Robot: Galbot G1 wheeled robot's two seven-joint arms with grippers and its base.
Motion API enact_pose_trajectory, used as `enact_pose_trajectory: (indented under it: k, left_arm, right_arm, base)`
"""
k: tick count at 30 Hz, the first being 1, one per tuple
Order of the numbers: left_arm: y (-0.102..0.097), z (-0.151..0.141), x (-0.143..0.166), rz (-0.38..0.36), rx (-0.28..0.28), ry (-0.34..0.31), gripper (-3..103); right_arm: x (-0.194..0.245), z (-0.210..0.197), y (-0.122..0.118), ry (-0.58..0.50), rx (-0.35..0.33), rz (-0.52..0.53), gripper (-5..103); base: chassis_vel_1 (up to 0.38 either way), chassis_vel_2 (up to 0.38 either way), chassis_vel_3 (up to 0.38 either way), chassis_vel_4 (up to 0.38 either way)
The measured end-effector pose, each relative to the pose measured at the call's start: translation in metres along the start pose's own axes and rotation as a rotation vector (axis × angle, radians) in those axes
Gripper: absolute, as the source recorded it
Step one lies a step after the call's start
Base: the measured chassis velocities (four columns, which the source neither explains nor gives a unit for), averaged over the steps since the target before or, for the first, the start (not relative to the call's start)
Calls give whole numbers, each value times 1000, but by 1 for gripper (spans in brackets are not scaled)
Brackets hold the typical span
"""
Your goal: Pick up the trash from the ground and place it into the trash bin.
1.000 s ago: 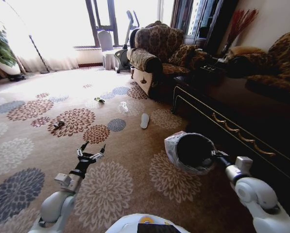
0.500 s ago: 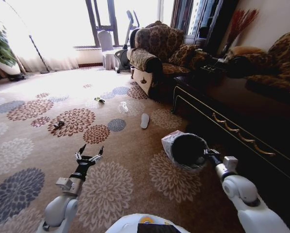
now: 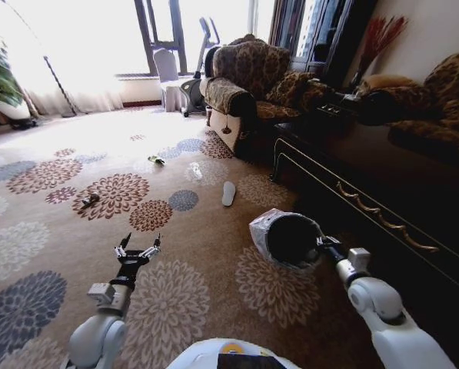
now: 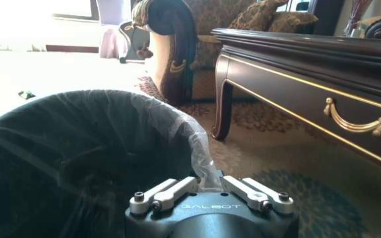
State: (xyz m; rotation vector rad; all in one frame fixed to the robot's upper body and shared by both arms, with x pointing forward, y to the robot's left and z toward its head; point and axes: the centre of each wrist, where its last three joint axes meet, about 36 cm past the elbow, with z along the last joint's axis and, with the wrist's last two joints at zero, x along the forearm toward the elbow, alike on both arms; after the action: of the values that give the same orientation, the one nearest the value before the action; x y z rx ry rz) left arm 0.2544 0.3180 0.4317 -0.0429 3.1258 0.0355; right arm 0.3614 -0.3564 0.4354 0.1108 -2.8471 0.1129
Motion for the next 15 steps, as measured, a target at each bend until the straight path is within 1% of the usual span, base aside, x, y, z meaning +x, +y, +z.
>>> enact_pose_trajectory:
  k: [5,15]
  left_arm:
    - [0,1,-2,8,-1,0,100]
    - [5,7,-7,18,7,10,100]
  right_arm:
    - [1,0,1,0,-2,-2,1]
    - [3,-1,2,4,-1,-5,1]
  base:
    - [-231,251,261,-243]
    - [-308,296,308,-309]
